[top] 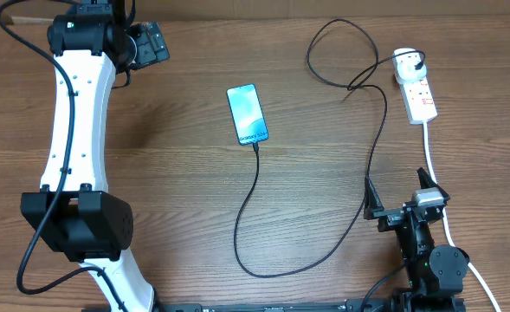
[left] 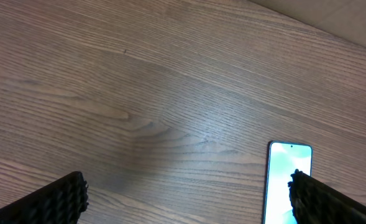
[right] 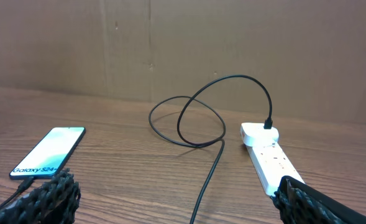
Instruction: Plug charger to phone and switch on socket
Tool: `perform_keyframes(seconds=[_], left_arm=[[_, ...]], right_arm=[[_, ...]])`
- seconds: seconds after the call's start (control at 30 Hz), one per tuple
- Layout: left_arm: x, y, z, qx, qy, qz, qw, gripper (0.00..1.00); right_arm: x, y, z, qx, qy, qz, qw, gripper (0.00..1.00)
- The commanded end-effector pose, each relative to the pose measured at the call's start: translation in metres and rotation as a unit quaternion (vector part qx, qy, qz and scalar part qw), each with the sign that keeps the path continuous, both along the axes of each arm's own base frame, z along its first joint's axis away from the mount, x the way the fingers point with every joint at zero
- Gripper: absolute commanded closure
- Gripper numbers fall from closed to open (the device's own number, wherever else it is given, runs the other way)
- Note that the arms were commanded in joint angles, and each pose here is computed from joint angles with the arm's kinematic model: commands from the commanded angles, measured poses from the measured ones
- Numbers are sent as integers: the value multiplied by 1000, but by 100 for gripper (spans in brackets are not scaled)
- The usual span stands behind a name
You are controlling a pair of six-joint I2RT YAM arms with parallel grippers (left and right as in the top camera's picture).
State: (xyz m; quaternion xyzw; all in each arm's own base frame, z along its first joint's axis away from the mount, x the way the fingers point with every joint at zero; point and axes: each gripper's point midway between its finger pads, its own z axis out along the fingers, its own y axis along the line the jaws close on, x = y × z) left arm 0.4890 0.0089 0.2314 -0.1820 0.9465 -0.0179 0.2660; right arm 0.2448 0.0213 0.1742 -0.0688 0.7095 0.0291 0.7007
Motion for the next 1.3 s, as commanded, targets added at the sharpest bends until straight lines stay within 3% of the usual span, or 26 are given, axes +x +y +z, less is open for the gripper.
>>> perform_keyframes(seconds=[0.0, 0.33, 0.67, 0.97, 1.27], left_arm=[[-2, 1, -4, 3, 8, 6, 1000, 0], [-23, 0, -15, 13, 58, -13, 998, 0], [-33, -11, 1, -8, 39, -25, 999, 0], [-58, -9, -4, -5, -51, -27, 998, 0], [-97, -3, 24, 6, -146, -17, 989, 0]], right_arm=[[0, 1, -2, -2, -2, 1, 1000, 0], [0, 1, -2, -2, -2, 1, 1000, 0], [0, 1, -2, -2, -2, 1, 1000, 0], [0, 1, -2, -2, -2, 1, 1000, 0], [0, 1, -2, -2, -2, 1, 1000, 0]])
